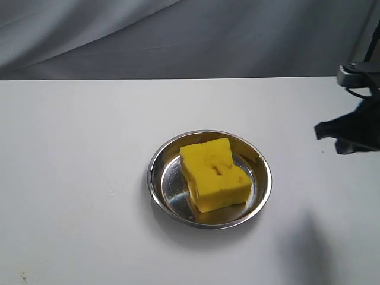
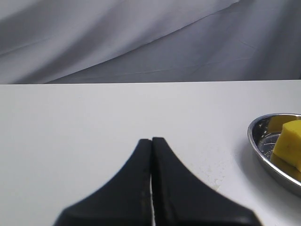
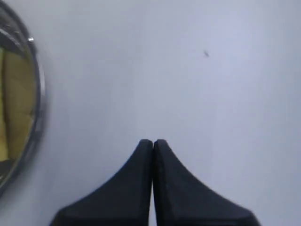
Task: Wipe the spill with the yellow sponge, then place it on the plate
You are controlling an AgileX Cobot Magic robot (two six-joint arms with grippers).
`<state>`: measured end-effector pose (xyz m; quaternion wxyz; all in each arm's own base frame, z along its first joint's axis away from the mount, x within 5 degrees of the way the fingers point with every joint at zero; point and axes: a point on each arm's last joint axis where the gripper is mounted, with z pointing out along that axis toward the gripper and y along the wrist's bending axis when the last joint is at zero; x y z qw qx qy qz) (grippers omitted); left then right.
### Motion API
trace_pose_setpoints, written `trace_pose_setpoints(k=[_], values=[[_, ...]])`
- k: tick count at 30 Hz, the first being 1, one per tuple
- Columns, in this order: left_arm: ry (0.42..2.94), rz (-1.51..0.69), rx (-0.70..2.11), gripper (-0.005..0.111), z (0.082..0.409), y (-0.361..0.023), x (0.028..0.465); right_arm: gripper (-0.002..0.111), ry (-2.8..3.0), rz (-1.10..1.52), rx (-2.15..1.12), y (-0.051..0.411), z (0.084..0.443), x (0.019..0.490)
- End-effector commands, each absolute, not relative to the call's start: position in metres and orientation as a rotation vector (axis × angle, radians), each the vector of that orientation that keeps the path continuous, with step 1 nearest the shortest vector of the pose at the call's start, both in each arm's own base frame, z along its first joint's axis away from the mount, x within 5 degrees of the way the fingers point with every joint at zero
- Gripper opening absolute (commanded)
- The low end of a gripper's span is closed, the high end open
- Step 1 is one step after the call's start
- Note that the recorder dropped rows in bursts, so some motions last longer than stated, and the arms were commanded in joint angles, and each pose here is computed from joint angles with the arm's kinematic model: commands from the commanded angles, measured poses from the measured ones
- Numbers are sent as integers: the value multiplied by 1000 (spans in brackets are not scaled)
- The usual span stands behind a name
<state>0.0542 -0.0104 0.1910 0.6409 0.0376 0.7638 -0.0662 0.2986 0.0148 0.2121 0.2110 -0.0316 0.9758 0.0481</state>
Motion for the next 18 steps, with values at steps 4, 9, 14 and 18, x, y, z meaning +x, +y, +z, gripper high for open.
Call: trace_pose_setpoints(k=[4,9,14,18], values=[[1741,-161,82,0,190,-11,54,0,2452,77,227,-21,228,229],[1741,-161,82,0,190,-11,54,0,2183,69,208,-14,264,182],[1741,-161,82,0,190,-11,54,0,1898,35,137,-8,300,123],[1741,-161,82,0,190,-11,54,0,1810,-29,67,-4,311,75]])
